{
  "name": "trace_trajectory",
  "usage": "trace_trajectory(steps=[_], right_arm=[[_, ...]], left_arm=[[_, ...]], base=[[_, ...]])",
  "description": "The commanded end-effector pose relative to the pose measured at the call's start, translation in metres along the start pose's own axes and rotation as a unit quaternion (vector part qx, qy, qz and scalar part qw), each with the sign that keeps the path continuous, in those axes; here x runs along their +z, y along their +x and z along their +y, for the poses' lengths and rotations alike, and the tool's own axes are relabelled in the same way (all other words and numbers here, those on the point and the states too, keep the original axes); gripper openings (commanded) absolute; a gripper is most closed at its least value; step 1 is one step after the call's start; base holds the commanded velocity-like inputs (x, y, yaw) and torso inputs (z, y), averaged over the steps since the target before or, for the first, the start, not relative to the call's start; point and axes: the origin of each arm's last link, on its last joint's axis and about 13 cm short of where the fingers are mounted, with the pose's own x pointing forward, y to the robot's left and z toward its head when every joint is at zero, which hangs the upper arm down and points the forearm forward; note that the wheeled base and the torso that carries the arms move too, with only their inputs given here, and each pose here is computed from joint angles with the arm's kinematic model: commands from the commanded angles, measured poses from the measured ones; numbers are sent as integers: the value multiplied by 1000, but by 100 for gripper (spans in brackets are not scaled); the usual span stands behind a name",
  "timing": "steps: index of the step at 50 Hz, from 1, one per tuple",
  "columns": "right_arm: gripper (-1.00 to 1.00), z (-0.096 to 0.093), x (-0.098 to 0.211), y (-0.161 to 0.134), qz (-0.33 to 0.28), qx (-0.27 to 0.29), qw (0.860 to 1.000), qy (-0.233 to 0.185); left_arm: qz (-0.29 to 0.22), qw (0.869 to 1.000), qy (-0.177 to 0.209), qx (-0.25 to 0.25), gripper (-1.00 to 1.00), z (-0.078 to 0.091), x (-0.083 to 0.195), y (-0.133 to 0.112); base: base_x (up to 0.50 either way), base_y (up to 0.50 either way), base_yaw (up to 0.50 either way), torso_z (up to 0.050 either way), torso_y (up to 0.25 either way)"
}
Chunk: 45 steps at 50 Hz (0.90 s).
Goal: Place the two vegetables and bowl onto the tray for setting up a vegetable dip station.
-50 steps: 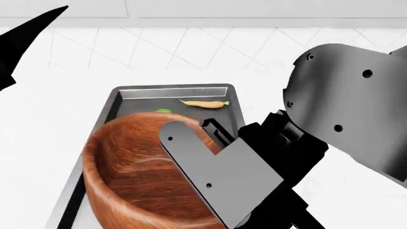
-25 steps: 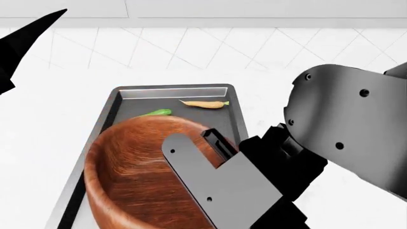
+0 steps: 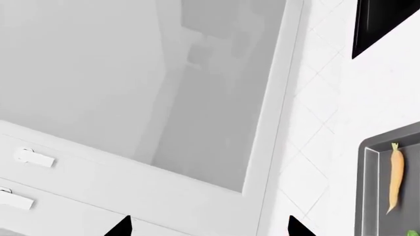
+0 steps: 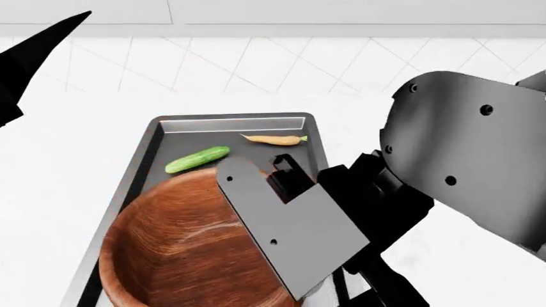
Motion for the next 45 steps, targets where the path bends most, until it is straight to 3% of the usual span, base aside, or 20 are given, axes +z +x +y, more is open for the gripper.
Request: trace_trajectory(steps=[1, 7, 16, 26, 28, 32, 35, 39, 43, 45], right_arm=[[100, -1, 9, -24, 15, -36, 999, 0], [100, 1, 17, -45, 29, -64, 998, 3], [100, 22, 28, -69, 47, -113, 992, 27], [100, 38, 27, -92, 38, -223, 973, 42], [100, 38, 25, -96, 28, -276, 960, 39], [100, 41, 21, -98, 13, -328, 943, 51], [100, 43, 7, -102, -14, -414, 907, 81], [100, 38, -1, -102, -49, -482, 869, 96], [100, 32, -3, -102, -74, -525, 839, 124], [100, 27, -5, -95, -68, -554, 823, 107]], left_arm=[[-3, 1000, -1, 1, 100, 0, 0, 2], [-4, 1000, 0, 2, 100, 1, 1, 1], [-14, 1000, 2, 2, 100, 3, 3, 6], [-23, 1000, 2, -12, 100, 4, 7, 15], [-27, 1000, 0, -16, 100, 4, 8, 18], [-30, 999, 0, -23, 100, 4, 10, 23], [-30, 999, -3, -33, 100, 2, 8, 28], [-24, 999, -7, -40, 100, 1, 7, 29], [-20, 999, -11, -42, 100, 4, 7, 31], [-22, 999, -21, -35, 100, 1, 4, 34]], base=[[0, 0, 0, 0, 0], [0, 0, 0, 0, 0], [0, 0, 0, 0, 0], [0, 0, 0, 0, 0], [0, 0, 0, 0, 0], [0, 0, 0, 0, 0], [0, 0, 0, 0, 0], [0, 0, 0, 0, 0], [0, 0, 0, 0, 0], [0, 0, 0, 0, 0]])
